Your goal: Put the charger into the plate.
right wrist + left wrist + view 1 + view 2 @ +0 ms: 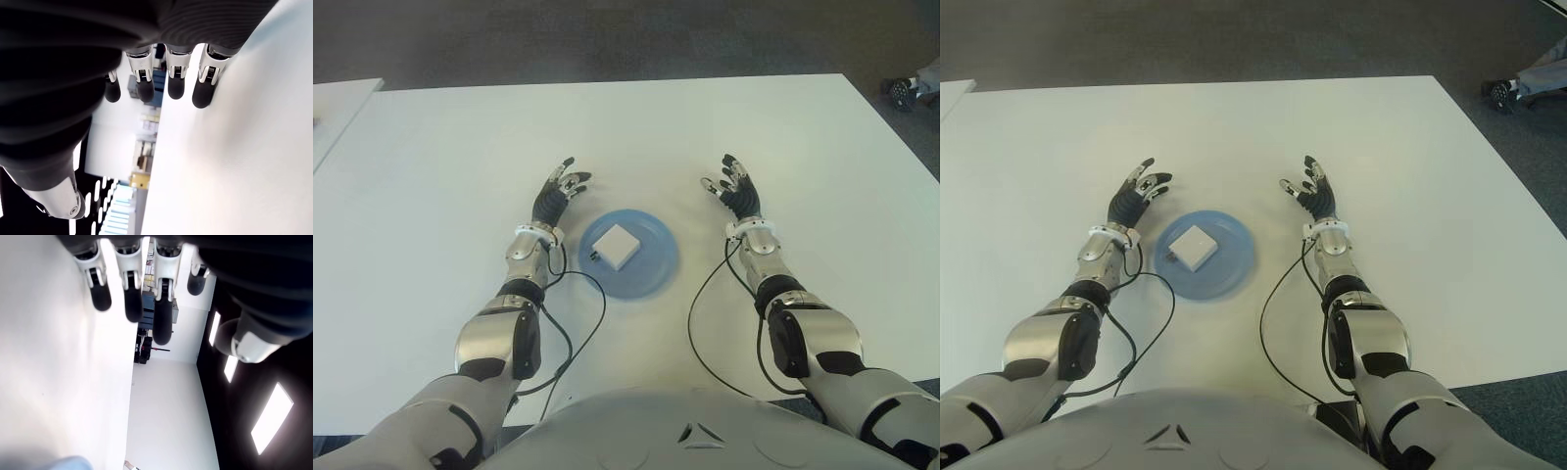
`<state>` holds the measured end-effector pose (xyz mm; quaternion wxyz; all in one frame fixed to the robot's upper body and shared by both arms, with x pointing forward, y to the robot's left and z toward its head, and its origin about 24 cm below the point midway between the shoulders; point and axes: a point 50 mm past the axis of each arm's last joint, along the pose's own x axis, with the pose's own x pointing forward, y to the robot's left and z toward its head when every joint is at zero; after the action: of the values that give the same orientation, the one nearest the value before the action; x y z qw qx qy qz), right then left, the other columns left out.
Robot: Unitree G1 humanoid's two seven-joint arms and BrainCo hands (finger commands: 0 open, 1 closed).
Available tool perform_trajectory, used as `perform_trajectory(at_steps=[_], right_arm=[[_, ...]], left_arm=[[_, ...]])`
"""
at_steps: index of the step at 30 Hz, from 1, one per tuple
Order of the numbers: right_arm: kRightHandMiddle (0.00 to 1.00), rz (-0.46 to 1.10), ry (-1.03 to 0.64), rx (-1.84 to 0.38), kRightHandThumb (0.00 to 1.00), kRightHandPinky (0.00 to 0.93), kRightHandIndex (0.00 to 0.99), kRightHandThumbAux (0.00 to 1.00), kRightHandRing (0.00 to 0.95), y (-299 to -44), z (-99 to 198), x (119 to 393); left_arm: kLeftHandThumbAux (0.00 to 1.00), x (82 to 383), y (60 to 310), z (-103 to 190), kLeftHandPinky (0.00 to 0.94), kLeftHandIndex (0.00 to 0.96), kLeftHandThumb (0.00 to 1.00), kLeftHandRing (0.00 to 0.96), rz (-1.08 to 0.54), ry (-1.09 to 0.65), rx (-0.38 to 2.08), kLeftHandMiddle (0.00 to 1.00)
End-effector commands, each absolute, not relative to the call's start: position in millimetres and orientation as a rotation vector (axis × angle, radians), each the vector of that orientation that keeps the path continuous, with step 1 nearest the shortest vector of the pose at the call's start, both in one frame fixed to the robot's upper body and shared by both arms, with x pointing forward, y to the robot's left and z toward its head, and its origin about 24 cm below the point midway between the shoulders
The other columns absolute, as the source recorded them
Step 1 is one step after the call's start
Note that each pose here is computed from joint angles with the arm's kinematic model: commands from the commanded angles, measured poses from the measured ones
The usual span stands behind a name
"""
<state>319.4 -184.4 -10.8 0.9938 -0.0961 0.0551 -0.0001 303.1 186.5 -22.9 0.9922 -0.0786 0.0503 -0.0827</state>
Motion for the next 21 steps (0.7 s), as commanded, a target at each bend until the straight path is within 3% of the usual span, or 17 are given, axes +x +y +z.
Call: perform_trajectory(at_steps=[1,21], right_arm=[[0.001,0.039,0.348,-0.169,0.100,0.000,0.000,0.707,0.000,-176.9,-59.5,282.7],[0.000,0.099,0.377,-0.196,0.100,0.000,0.000,0.693,0.000,-175.7,-65.2,276.8]], left_arm=[[0.492,289.0,191.5,-40.4,0.025,0.009,0.098,0.028,-0.104,0.177,-0.174,0.029],[0.526,287.5,187.5,-38.8,0.000,0.000,0.036,0.000,-0.088,0.134,-0.152,0.000]])
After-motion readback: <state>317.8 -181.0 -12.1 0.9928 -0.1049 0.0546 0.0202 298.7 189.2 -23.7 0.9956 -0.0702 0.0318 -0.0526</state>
